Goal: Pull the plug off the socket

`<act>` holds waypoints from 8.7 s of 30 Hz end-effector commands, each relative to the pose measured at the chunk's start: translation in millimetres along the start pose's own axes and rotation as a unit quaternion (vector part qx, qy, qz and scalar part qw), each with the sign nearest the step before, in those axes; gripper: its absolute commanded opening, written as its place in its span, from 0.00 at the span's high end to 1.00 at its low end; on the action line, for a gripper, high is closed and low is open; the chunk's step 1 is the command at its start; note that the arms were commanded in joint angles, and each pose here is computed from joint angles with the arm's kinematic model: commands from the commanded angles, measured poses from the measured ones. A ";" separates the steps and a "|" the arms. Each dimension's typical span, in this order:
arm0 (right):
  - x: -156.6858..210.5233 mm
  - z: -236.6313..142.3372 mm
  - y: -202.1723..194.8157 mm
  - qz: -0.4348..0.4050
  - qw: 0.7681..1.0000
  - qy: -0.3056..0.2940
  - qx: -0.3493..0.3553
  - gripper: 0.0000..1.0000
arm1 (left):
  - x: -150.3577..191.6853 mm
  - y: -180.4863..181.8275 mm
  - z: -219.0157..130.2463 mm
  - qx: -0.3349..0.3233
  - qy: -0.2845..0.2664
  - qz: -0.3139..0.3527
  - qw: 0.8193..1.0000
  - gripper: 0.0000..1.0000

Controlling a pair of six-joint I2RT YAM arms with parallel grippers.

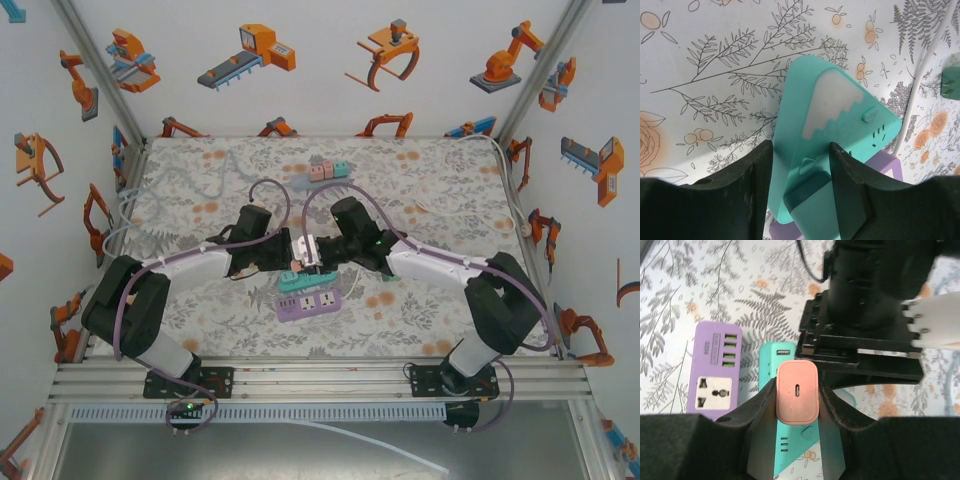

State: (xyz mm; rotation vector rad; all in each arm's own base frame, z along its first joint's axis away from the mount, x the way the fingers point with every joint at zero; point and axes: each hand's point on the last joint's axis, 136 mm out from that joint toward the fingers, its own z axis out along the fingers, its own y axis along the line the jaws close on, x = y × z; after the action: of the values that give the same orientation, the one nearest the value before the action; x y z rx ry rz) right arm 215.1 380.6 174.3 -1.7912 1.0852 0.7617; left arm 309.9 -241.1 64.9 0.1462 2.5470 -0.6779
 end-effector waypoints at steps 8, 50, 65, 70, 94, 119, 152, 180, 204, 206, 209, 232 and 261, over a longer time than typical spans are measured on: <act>-43.1 -67.7 -66.7 0.221 0.953 -0.050 0.203 1.00 | -14.6 28.5 -10.8 -0.097 0.019 0.041 0.994 0.48; 219.4 -183.9 -59.4 0.700 0.541 -0.027 0.466 1.00 | -12.7 -125.2 -174.8 0.169 -0.185 0.279 0.927 0.17; 258.3 -182.5 -32.5 0.721 0.490 0.032 0.488 0.54 | -20.5 -95.5 -158.8 0.087 -0.184 0.248 0.947 0.10; 258.9 -187.5 -29.5 0.720 0.486 0.033 0.494 0.48 | -22.0 -97.1 -160.1 0.091 -0.190 0.248 0.946 0.10; 41.2 -162.0 -88.7 0.356 0.840 -0.043 0.407 0.46 | -40.3 -40.7 -183.1 -0.026 -0.242 0.146 0.959 0.10; 13.0 50.1 11.9 -0.028 0.999 0.043 -0.013 0.40 | -24.9 28.0 -189.8 -0.070 -0.238 0.018 0.969 0.10; 26.6 43.4 64.1 -0.098 0.987 0.039 -0.120 0.75 | -4.8 -6.9 -26.1 0.091 -0.040 -0.063 0.993 0.44; -21.2 32.2 16.9 -0.077 0.996 0.020 -0.044 0.76 | 88.1 81.3 -7.5 -0.099 0.066 -0.045 0.992 0.56; -46.8 20.6 22.7 -0.048 0.998 0.023 -0.034 0.83 | 77.8 76.8 -6.1 -0.091 0.055 -0.038 0.994 0.56; -51.0 12.6 12.2 -0.019 0.999 0.030 0.004 0.83 | 65.4 68.2 -12.0 -0.080 0.039 -0.034 0.995 0.56; -57.6 -3.8 -0.6 0.034 0.997 0.028 0.057 0.83 | 44.3 54.0 -22.2 -0.063 0.011 -0.021 0.998 0.52; 150.1 -243.8 -40.8 0.756 0.515 -0.135 0.382 0.94 | 29.5 -135.6 -172.6 0.272 -0.160 0.243 0.917 0.40; 230.5 -187.4 92.8 0.840 0.413 -0.029 0.352 0.58 | 39.4 -109.0 -177.4 0.229 -0.185 0.251 0.922 0.03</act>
State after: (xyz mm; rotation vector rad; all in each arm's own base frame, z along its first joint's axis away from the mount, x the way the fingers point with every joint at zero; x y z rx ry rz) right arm 247.7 113.0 45.0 0.6186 2.4486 1.0898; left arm 172.2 -248.5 224.9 0.7222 1.8625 -0.9745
